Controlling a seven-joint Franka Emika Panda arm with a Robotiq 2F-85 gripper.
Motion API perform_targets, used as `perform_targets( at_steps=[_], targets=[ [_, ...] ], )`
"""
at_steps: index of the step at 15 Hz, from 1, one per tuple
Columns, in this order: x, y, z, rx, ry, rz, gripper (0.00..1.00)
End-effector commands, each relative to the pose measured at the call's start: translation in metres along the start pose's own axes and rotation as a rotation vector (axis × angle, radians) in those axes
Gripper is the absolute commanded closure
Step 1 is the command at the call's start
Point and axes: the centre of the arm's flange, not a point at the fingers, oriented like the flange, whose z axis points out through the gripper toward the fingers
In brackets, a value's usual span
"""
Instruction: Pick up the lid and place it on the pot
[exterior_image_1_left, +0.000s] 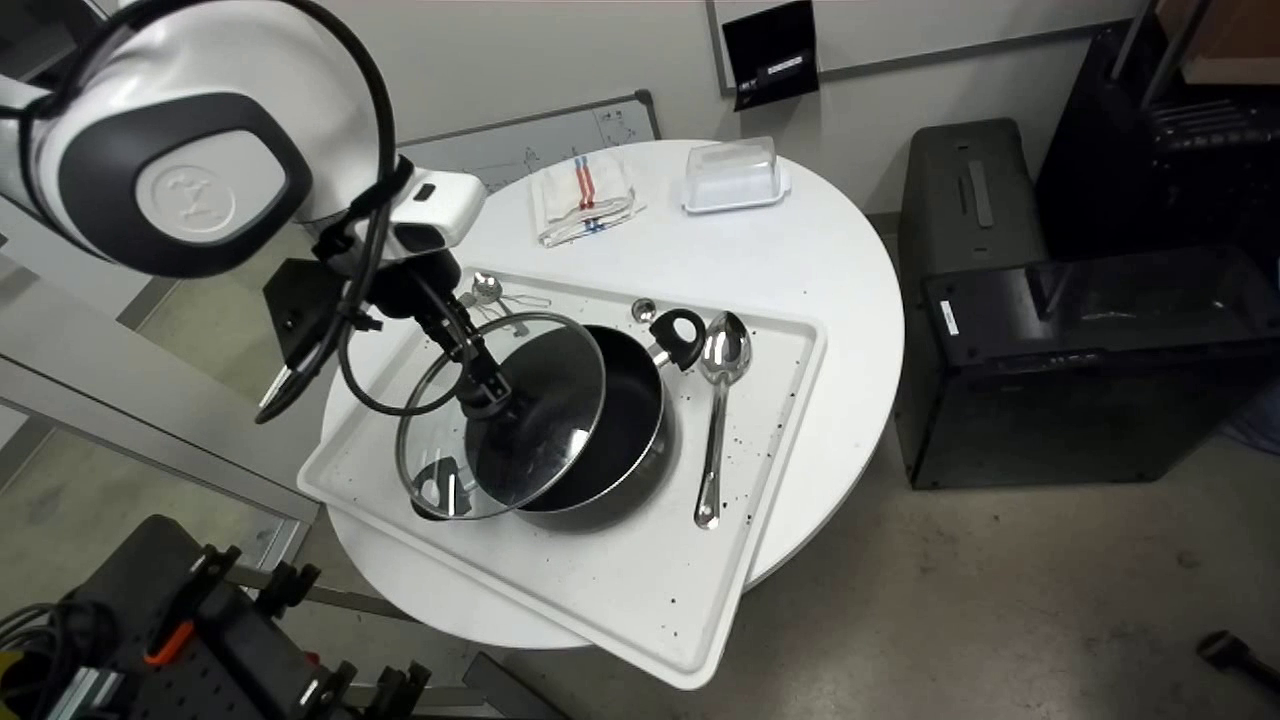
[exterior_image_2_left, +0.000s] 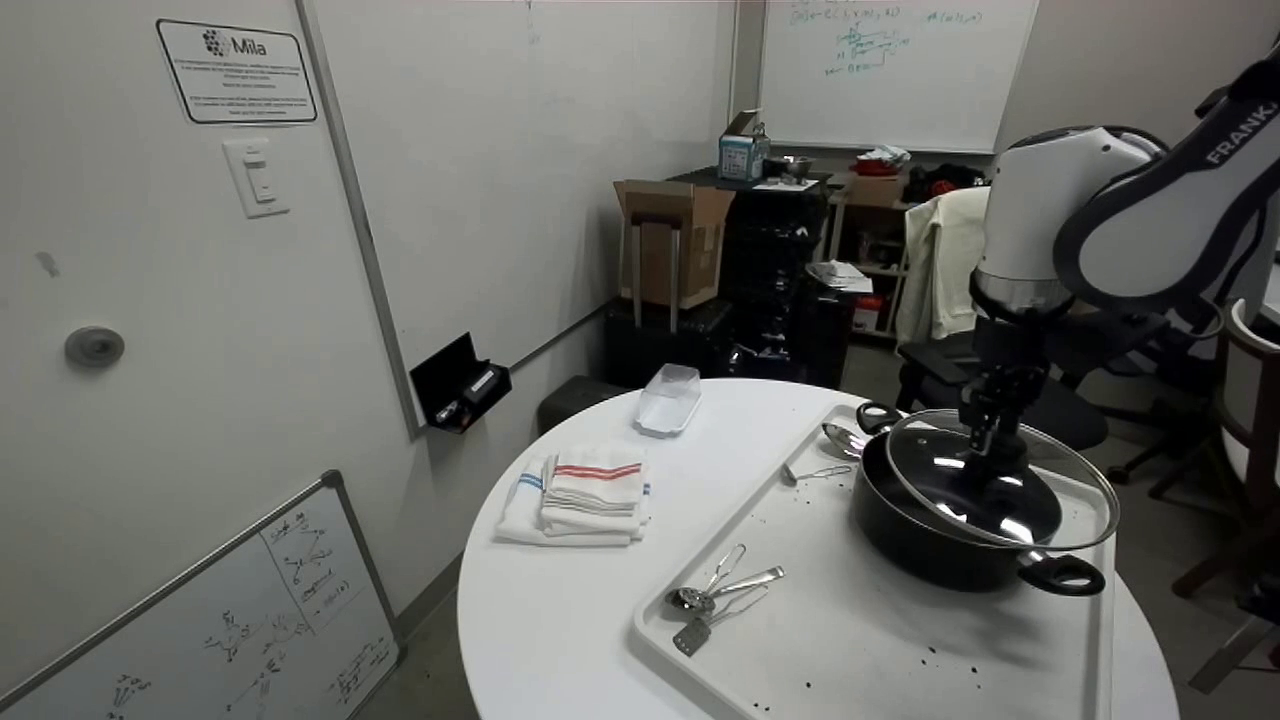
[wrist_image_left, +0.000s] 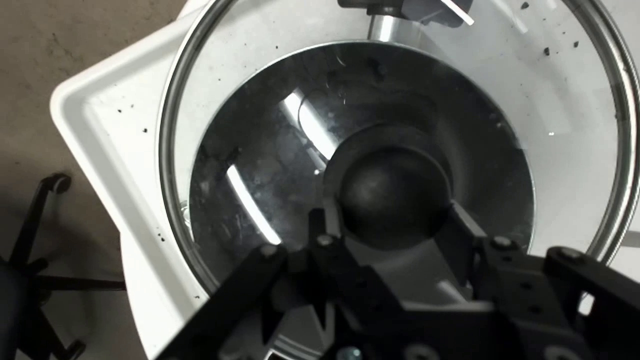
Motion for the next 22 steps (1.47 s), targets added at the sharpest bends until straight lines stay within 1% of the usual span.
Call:
perform_targets(
  at_steps=[1, 5, 11, 16, 22],
  targets=[
    [0.021, 0.01, 0.0, 0.013, -0.007, 0.086, 0.76],
    [0.039, 0.017, 0.008, 0.019, -0.007, 0.136, 0.76],
    [0.056, 0.012, 0.02, 0.021, -0.009, 0.163, 0.76],
    [0.063, 0.01, 0.027, 0.024, -0.008, 0.171, 0.76],
    [0.059, 0.006, 0.031, 0.038, -0.023, 0.171, 0.76]
  ],
)
